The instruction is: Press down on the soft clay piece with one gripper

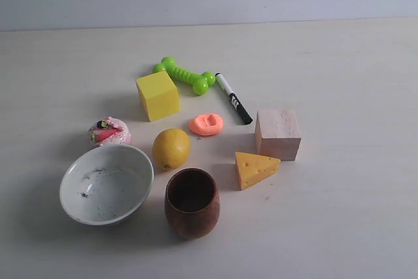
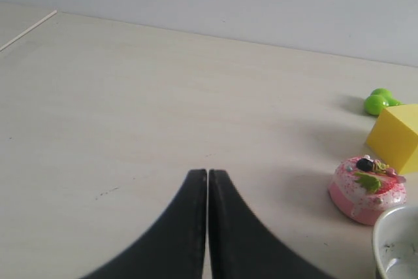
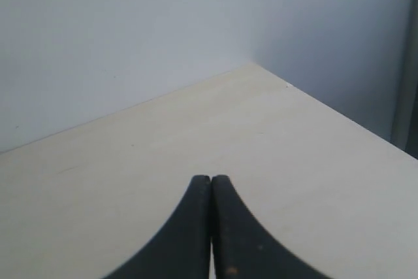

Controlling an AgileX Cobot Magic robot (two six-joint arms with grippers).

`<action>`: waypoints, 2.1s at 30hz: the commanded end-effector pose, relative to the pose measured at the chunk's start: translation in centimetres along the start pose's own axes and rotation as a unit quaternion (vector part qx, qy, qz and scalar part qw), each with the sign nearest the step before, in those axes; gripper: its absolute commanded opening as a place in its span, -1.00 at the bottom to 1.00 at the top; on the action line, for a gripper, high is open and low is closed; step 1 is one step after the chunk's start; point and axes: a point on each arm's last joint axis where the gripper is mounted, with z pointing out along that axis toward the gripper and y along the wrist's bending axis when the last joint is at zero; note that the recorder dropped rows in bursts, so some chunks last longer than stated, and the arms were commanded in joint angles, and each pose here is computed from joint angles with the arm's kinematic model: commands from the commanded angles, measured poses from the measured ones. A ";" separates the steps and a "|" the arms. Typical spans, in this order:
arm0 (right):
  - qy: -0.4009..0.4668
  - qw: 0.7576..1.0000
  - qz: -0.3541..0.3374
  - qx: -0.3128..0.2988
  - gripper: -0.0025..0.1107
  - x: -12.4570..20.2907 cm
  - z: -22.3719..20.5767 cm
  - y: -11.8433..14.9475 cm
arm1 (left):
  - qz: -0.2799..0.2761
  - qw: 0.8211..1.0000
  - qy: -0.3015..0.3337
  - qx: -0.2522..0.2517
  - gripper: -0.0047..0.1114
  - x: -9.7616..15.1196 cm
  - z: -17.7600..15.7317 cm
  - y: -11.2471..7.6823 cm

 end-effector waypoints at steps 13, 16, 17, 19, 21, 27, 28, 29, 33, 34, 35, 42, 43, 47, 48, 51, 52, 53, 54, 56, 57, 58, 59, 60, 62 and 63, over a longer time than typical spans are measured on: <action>-0.062 0.987 -0.079 -0.128 -0.96 5.5 0.6 1.3 | 0.000 1.000 -0.003 0.001 -0.85 0.1 0.0 0.0; -0.058 0.987 -0.081 -0.128 -0.96 6.1 0.7 1.2 | 0.000 1.000 -0.003 0.001 -0.85 0.1 0.0 0.0; -0.055 0.987 -0.079 -0.128 -0.96 6.4 0.8 1.1 | 0.000 1.000 -0.003 0.001 -0.85 0.1 0.0 0.0; -0.046 0.988 -0.076 -0.128 -0.96 7.1 1.1 1.1 | 0.000 1.000 -0.003 0.001 -0.85 0.1 0.0 0.0; -0.046 0.988 -0.075 -0.128 -0.96 7.3 1.1 1.0 | 0.000 1.000 -0.003 0.001 -0.85 0.1 0.0 0.0; -0.042 0.986 -0.098 -0.126 -0.96 7.6 0.9 0.9 | 0.000 1.000 -0.003 0.001 -0.85 0.1 0.0 0.0; -0.036 0.986 -0.102 -0.126 -0.96 7.7 0.9 0.9 | 0.000 1.000 -0.003 0.001 -0.85 0.1 0.0 0.0; -0.027 0.986 -0.106 -0.125 -0.96 7.8 0.9 0.9 | 0.000 1.000 -0.003 0.001 -0.85 0.1 0.0 0.0; -0.019 0.986 -0.108 -0.124 -0.96 8.0 1.0 0.9 | 0.000 1.000 -0.003 0.001 -0.85 0.1 0.0 0.0; -0.018 0.986 -0.107 -0.125 -0.96 8.0 1.0 0.9 | 0.000 1.000 -0.003 0.001 -0.85 0.1 0.0 0.0; -0.018 0.986 -0.106 -0.125 -0.96 8.0 1.0 0.9 | 0.000 1.000 -0.003 0.001 -0.85 0.1 0.0 0.0; -0.011 0.986 -0.109 -0.125 -0.96 8.1 1.0 0.9 | 0.000 1.000 -0.003 0.001 -0.85 0.1 0.0 0.0; -0.011 0.986 -0.109 -0.125 -0.96 8.1 1.0 0.8 | 0.000 1.000 -0.003 0.001 -0.85 0.1 0.0 0.0; 0.000 0.986 -0.107 -0.124 -0.96 8.3 1.0 0.8 | 0.000 1.000 -0.003 0.001 -0.85 0.1 0.0 0.0; 0.006 0.986 -0.108 -0.124 -0.96 8.4 1.0 0.8 | 0.000 1.000 -0.003 0.001 -0.85 0.1 0.0 0.0; 0.014 0.986 -0.111 -0.122 -0.96 8.6 1.0 0.8 | 0.000 1.000 -0.003 0.001 -0.85 0.1 0.0 0.0; 0.014 0.986 -0.111 -0.122 -0.96 8.6 1.0 0.8 | 0.000 1.000 -0.003 0.001 -0.85 0.1 0.0 0.0; 0.014 0.986 -0.111 -0.122 -0.96 8.6 1.0 0.8 | 0.000 1.000 -0.003 0.001 -0.85 0.1 0.0 0.0; 0.014 0.986 -0.111 -0.122 -0.96 8.6 1.0 0.8 | 0.000 1.000 -0.003 0.001 -0.85 0.1 0.0 0.0; 0.013 0.986 -0.113 -0.122 -0.96 8.6 1.0 0.7 | 0.000 1.000 -0.003 0.001 -0.85 0.1 0.0 0.0; 0.013 0.986 -0.114 -0.121 -0.96 8.6 1.0 0.7 | 0.000 1.000 -0.003 0.001 -0.85 0.1 0.0 0.0; 0.013 0.986 -0.114 -0.121 -0.96 8.6 1.0 0.7 | 0.000 1.000 -0.003 0.001 -0.85 0.1 0.0 0.0; 0.012 0.986 -0.114 -0.121 -0.96 8.5 1.0 0.7 | 0.000 1.000 -0.003 0.001 -0.85 0.1 0.0 0.0; 0.012 0.986 -0.114 -0.121 -0.96 8.5 1.0 0.7 | 0.000 1.000 -0.003 0.001 -0.85 0.1 0.0 0.0; 0.012 0.986 -0.114 -0.121 -0.96 8.5 1.0 0.7 | 0.000 1.000 -0.003 0.001 -0.85 0.1 0.0 0.0; 0.012 0.986 -0.114 -0.121 -0.96 8.5 1.0 0.7 | 0.000 1.000 -0.003 0.001 -0.85 0.1 0.0 0.0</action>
